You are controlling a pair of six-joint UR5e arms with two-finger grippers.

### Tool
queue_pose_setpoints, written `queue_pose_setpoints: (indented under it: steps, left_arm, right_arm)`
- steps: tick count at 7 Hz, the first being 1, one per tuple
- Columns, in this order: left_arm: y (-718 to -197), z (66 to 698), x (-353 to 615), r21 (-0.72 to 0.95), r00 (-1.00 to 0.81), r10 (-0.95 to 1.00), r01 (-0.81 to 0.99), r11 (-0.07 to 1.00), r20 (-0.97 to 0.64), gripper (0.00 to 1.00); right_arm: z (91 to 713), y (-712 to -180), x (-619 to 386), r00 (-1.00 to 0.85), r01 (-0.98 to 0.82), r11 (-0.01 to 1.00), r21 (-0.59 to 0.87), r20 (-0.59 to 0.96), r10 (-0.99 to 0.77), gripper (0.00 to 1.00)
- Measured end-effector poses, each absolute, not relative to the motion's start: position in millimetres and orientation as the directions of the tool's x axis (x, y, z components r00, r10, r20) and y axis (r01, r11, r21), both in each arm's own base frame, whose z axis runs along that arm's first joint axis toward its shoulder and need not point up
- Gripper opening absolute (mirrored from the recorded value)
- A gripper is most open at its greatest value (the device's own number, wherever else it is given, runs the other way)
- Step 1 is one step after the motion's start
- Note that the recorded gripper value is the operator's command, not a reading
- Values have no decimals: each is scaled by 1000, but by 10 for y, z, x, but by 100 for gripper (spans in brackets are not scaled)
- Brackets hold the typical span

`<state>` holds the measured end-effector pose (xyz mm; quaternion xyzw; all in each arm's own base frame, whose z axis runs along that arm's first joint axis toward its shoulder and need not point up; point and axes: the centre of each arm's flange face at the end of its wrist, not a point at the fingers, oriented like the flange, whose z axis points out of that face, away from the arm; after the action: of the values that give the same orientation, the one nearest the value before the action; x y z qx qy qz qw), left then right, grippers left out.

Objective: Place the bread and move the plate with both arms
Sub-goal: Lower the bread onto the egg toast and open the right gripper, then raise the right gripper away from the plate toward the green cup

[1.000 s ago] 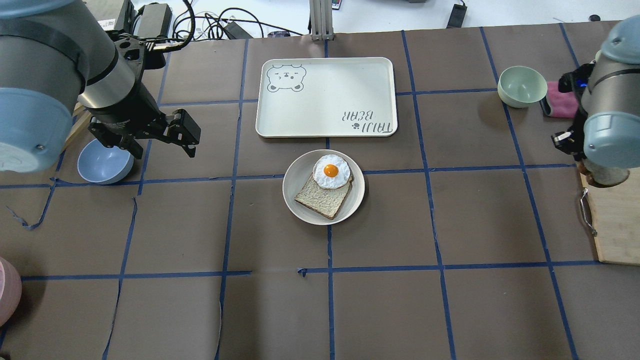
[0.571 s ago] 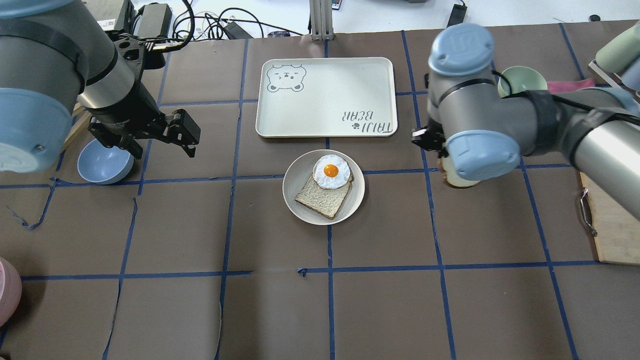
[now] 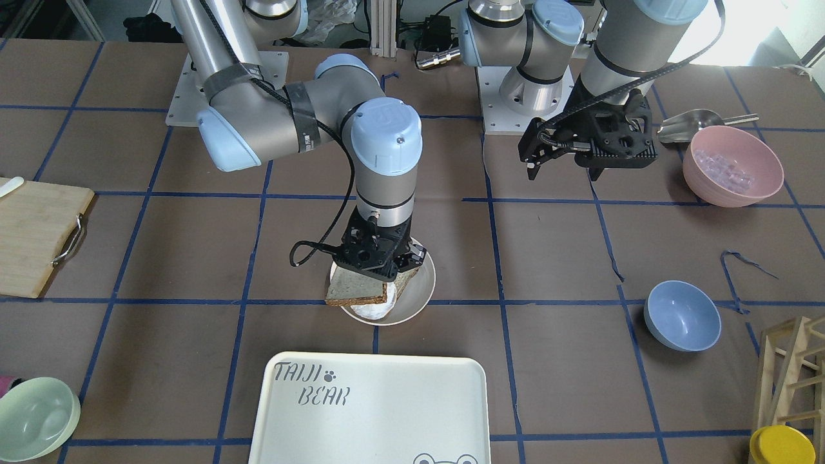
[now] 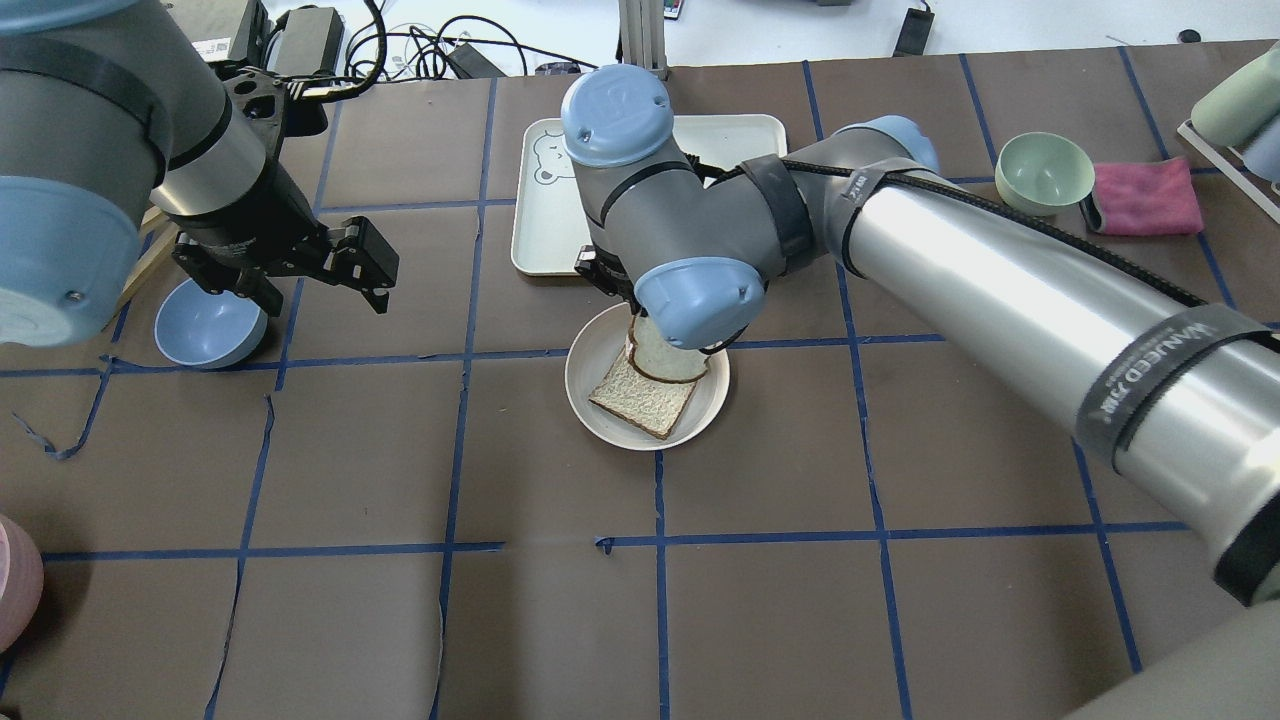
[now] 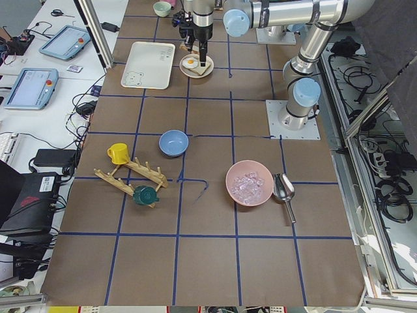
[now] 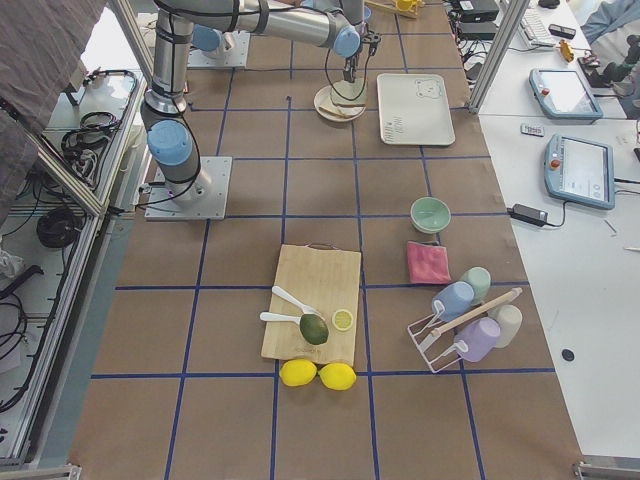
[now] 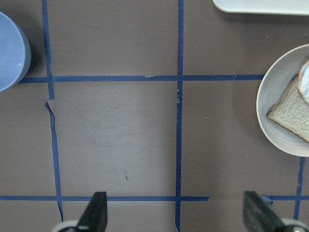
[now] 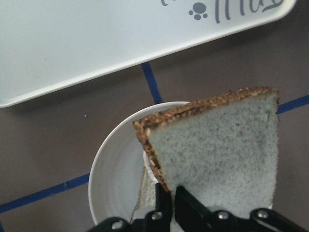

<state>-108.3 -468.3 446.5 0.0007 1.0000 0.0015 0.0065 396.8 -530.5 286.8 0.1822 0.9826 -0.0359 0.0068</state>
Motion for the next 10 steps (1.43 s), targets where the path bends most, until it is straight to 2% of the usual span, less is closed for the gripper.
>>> queue_pose_setpoints:
  steps: [3, 7, 9, 10]
  left_arm:
    - [-4682, 4473, -1085, 0, -1000, 0, 0, 1000, -11, 100]
    - [-4680, 4470, -1079, 2, -1000, 0, 0, 1000, -17, 100]
    - [-4680, 4470, -1078, 2, -1000, 0, 0, 1000, -19, 100]
    - [-4681, 4472, -1077, 1, -1000, 0, 0, 1000, -19, 100]
  right_arm:
    - [2711, -5251, 4097, -872, 490, 872, 17, -15, 490, 0]
    - [2569, -5228, 4084, -861, 509, 860, 36, 13, 509, 0]
    - [2539, -5248, 4079, -862, 507, 861, 28, 13, 507, 42]
    - [2544, -5258, 4078, -862, 506, 862, 24, 8, 506, 74]
